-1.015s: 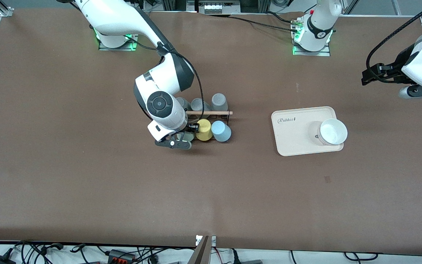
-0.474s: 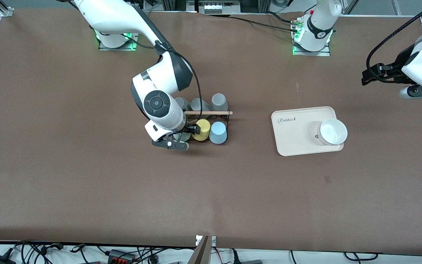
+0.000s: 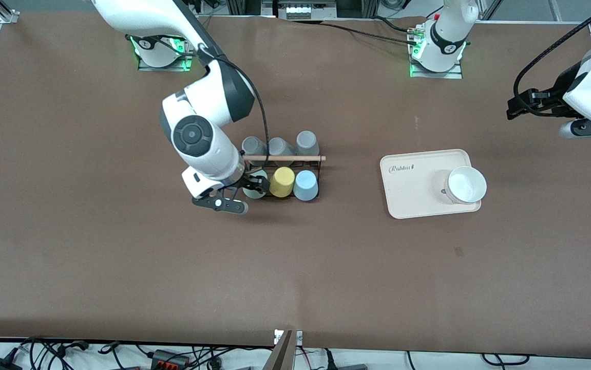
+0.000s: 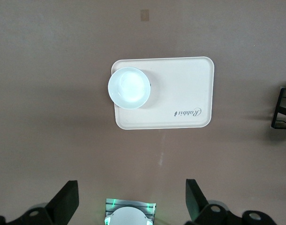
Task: Hang scattered cups on rack with three cups
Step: 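Lower the pale green cup into the rack beside the yellow cup, then open the right gripper and draw it back from the rack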
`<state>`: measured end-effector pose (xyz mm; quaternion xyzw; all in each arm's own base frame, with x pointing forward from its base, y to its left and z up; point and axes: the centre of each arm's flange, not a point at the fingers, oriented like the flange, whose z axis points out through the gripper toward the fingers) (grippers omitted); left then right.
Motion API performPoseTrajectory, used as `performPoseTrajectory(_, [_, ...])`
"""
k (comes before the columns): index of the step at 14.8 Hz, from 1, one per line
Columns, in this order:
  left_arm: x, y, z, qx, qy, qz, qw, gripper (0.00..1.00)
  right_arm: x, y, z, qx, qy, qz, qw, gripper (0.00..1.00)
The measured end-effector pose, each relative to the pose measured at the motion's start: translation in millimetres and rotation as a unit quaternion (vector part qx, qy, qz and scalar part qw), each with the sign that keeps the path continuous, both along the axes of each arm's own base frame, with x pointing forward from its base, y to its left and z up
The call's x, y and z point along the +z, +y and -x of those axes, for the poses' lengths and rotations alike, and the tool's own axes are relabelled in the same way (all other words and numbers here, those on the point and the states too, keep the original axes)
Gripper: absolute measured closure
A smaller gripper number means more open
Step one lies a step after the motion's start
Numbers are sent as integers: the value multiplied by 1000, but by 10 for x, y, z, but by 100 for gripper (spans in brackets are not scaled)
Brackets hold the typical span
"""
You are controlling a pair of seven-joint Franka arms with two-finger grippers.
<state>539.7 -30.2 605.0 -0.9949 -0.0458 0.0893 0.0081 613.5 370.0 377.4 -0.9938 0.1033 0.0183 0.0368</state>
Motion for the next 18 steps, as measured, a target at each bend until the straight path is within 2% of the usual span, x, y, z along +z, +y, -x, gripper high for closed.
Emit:
performPoseTrajectory(6, [-1,6,-1,1,0,0,1000,0,671,-888,-310,-22,-38,22,999,0])
performPoseTrajectory(8, [-1,8,-1,1,0,0,1000,0,855,-1375,-424,-11,-39,26,999,0])
performPoseTrajectory(11, [-1,9,-1,1,0,0,1000,0,1058,-2251,-558,38,-33,37,998,0])
performPoseTrajectory(14, [-2,9,-1,1,0,0,1000,0,1312,-2853,-570,50,-41,36,997,0])
performPoseTrajectory(18, [-2,10,-1,1,0,0,1000,0,1661,-3147,-424,69,-44,50,995,0])
